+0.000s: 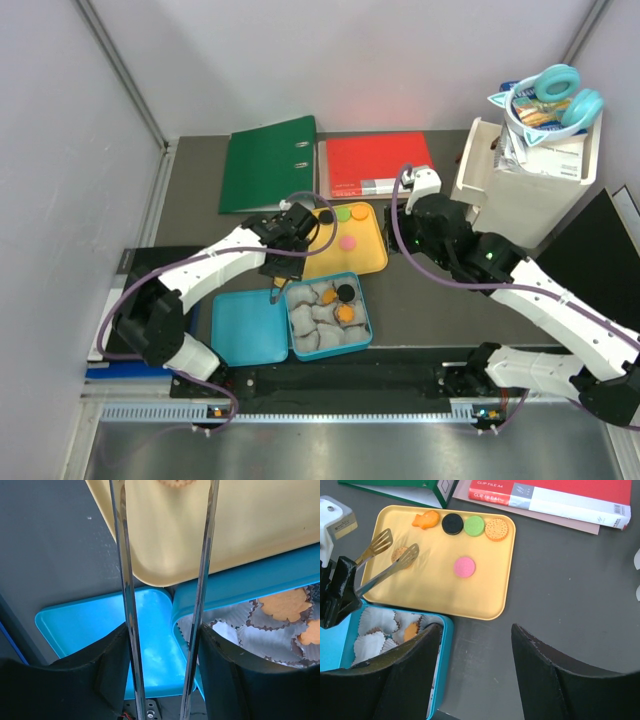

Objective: Pack the cookies

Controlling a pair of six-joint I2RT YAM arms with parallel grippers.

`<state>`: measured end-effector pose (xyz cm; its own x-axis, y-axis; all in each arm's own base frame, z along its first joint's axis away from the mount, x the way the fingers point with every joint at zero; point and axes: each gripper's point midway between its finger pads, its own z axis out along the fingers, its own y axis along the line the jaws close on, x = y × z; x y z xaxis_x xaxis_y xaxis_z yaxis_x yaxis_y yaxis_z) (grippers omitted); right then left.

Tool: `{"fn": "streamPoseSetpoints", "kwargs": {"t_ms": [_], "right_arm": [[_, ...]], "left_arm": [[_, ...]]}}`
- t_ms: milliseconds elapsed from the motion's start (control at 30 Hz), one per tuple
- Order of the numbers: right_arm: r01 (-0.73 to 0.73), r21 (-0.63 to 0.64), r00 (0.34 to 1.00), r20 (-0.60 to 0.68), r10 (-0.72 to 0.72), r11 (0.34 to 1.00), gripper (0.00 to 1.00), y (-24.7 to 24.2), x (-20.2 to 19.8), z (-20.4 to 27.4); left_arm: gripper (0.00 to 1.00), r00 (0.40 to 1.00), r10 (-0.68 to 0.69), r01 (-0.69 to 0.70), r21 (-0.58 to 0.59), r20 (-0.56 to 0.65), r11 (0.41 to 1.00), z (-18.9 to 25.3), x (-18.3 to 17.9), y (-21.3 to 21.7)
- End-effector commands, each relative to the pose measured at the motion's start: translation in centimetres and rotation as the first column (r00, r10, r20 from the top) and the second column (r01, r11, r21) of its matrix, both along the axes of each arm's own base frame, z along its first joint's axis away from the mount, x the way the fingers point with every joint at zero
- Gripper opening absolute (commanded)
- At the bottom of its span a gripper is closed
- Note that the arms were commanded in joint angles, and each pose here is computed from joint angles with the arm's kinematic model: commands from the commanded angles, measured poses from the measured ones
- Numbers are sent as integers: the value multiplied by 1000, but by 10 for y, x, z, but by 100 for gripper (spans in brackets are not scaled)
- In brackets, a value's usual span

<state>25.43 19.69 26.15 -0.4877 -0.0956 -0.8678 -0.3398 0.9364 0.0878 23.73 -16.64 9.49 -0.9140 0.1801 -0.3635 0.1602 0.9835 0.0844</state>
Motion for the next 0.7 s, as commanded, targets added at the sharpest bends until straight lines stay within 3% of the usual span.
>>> {"fn": "streamPoseSetpoints", "kwargs": {"t_ms": [0, 300, 667], "right_arm": [[1, 44, 999, 37, -2, 999, 60, 3, 6, 15], [-20, 39, 999, 41, 19, 999, 59, 12, 11, 18], [-33, 41, 999, 44, 31, 999, 59, 19, 16, 21]], "left_arm": [[54, 1000, 4, -3, -53, 20, 999, 11, -6, -2], [50, 1000, -5, 6, -41, 22, 999, 25, -16, 7], [36, 993, 6, -2, -33, 120, 999, 60, -5, 13]]}}
